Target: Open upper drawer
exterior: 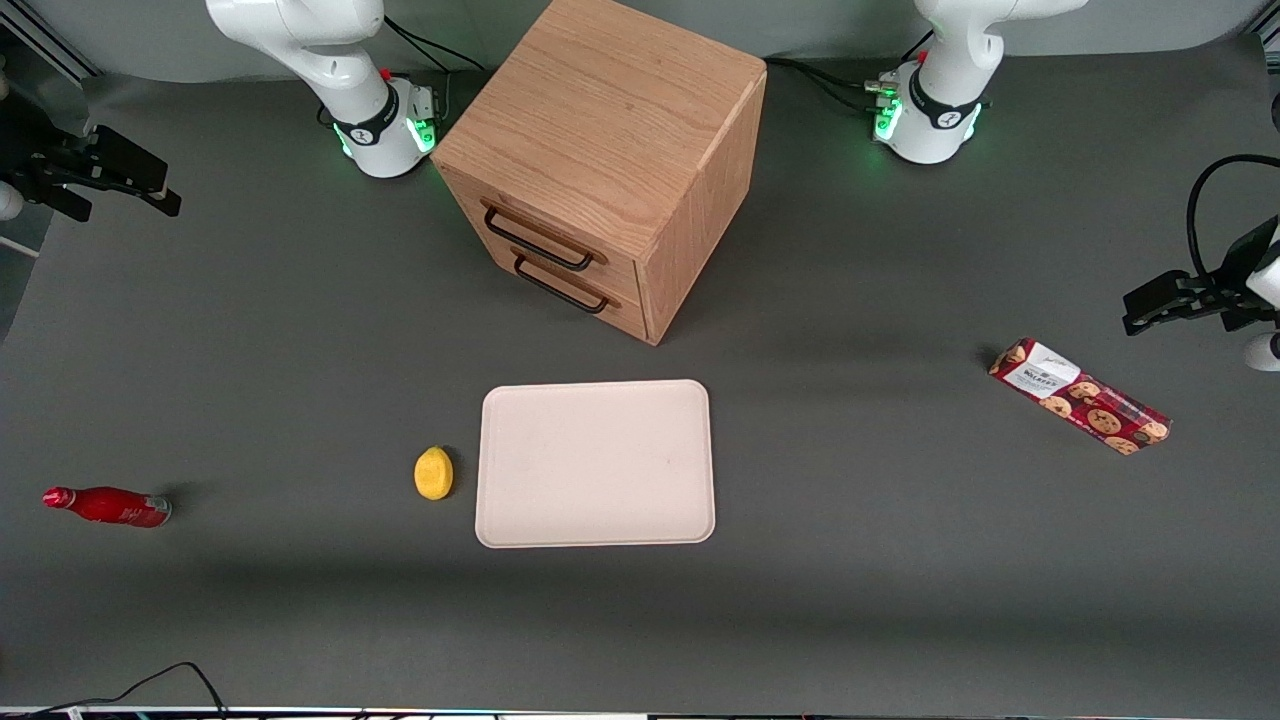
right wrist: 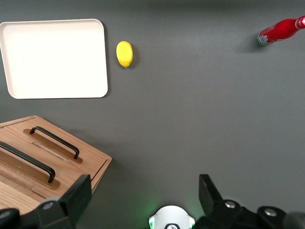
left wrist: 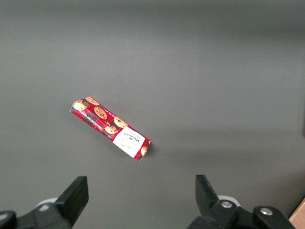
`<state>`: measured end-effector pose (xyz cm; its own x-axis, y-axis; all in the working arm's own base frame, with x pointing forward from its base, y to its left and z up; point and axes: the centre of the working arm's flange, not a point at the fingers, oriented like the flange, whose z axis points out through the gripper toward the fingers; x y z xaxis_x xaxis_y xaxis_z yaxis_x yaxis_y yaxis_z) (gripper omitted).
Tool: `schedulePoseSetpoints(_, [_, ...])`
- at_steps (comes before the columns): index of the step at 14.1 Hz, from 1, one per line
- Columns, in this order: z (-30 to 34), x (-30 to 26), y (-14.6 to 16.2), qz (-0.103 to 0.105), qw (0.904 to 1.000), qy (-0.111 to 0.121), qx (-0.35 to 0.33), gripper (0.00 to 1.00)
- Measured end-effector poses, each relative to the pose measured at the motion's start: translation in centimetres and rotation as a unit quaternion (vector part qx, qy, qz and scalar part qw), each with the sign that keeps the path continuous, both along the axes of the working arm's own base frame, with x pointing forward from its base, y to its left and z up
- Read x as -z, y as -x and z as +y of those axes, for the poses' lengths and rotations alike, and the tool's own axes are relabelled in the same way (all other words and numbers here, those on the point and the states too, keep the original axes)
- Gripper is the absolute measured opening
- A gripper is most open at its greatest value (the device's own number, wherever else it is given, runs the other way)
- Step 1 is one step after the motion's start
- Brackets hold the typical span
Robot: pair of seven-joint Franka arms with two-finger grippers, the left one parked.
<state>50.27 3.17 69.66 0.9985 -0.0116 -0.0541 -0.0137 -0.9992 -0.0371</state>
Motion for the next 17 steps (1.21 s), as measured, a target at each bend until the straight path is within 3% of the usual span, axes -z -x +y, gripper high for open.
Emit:
schedulePoseSetpoints(6, [-0.9,0.1,0.0,0.001,1.0,0.0,0.008,1.0])
schedulePoseSetpoints(11, [0.2,0.5,0.6,0.028,0.9996,0.001,-0.004,1.0])
schedulePoseSetpoints(17, [12.2,0.4,2.9,0.03,0.9954,-0.006,-0.09,1.0])
